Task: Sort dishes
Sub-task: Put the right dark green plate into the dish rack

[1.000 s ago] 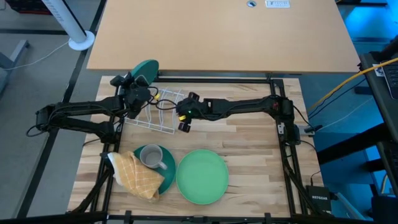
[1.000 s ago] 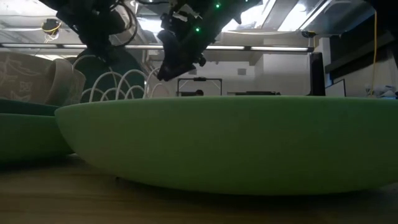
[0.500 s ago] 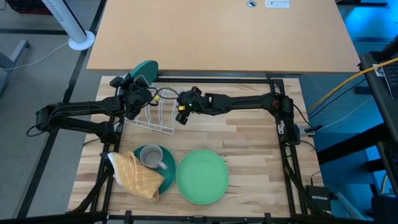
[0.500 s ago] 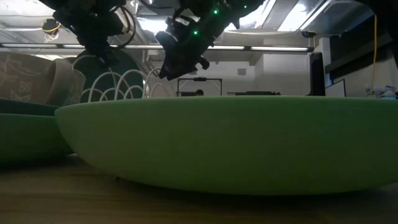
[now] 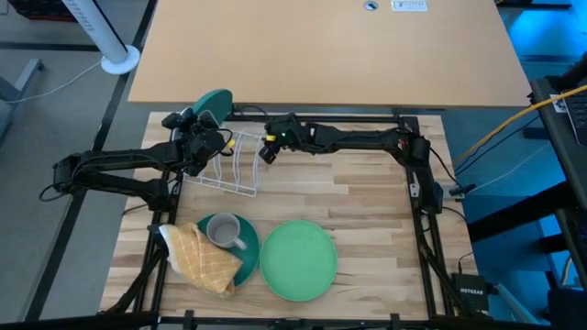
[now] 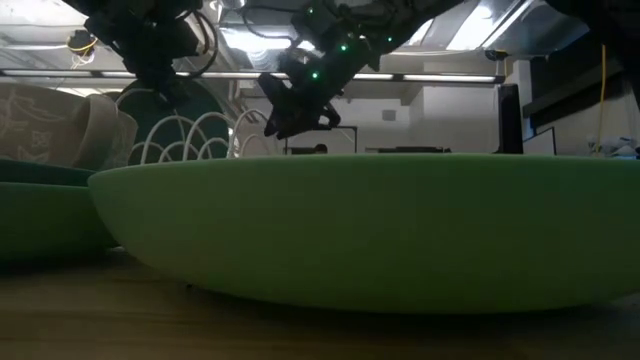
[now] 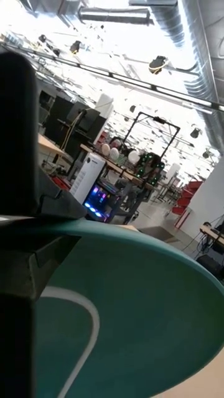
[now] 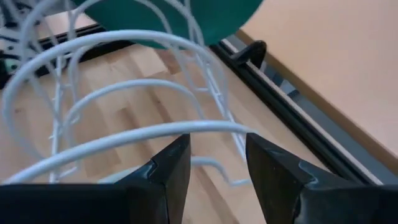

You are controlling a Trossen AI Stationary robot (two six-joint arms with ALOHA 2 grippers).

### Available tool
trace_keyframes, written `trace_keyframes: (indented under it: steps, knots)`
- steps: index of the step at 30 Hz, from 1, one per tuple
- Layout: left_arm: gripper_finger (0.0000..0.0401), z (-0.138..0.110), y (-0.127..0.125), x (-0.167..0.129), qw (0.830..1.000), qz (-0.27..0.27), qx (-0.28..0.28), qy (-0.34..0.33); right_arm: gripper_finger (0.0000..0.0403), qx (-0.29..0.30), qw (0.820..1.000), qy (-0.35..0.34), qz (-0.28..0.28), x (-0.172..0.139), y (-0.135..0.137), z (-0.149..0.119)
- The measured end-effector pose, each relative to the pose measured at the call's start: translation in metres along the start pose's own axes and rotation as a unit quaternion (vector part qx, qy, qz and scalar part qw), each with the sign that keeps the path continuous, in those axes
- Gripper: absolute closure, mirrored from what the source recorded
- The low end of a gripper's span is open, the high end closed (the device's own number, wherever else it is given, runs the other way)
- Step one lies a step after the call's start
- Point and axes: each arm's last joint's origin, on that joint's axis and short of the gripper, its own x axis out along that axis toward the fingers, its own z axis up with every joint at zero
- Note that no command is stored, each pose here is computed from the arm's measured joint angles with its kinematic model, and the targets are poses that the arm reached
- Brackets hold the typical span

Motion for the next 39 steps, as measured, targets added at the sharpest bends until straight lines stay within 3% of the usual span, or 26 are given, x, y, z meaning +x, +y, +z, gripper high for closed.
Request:
trace_keyframes:
  steps: [11,25,29,34,39]
  knots:
    - [0.0398,0.000,0.000,0.000,1.000,0.000,0.008,-0.001,0.0244,0.017,0.999,0.004,-0.046,0.016,-0.029,-0.004]
    - [0.0394,0.001,-0.001,-0.018,0.999,-0.027,-0.027,-0.039,0.0244,0.047,0.996,-0.021,-0.069,0.024,-0.054,0.000]
    - [0.0394,0.001,-0.001,-0.019,0.998,-0.031,-0.028,-0.041,0.0244,0.040,0.998,-0.011,-0.050,0.024,-0.047,-0.002]
    - [0.0394,0.001,-0.001,-0.017,0.999,-0.029,-0.025,-0.038,0.0244,-0.009,0.999,0.003,-0.043,0.023,-0.041,-0.005]
    - [0.0394,-0.004,-0.003,-0.017,0.999,-0.029,-0.010,-0.038,0.0244,-0.024,0.998,0.029,-0.053,0.003,-0.045,0.003]
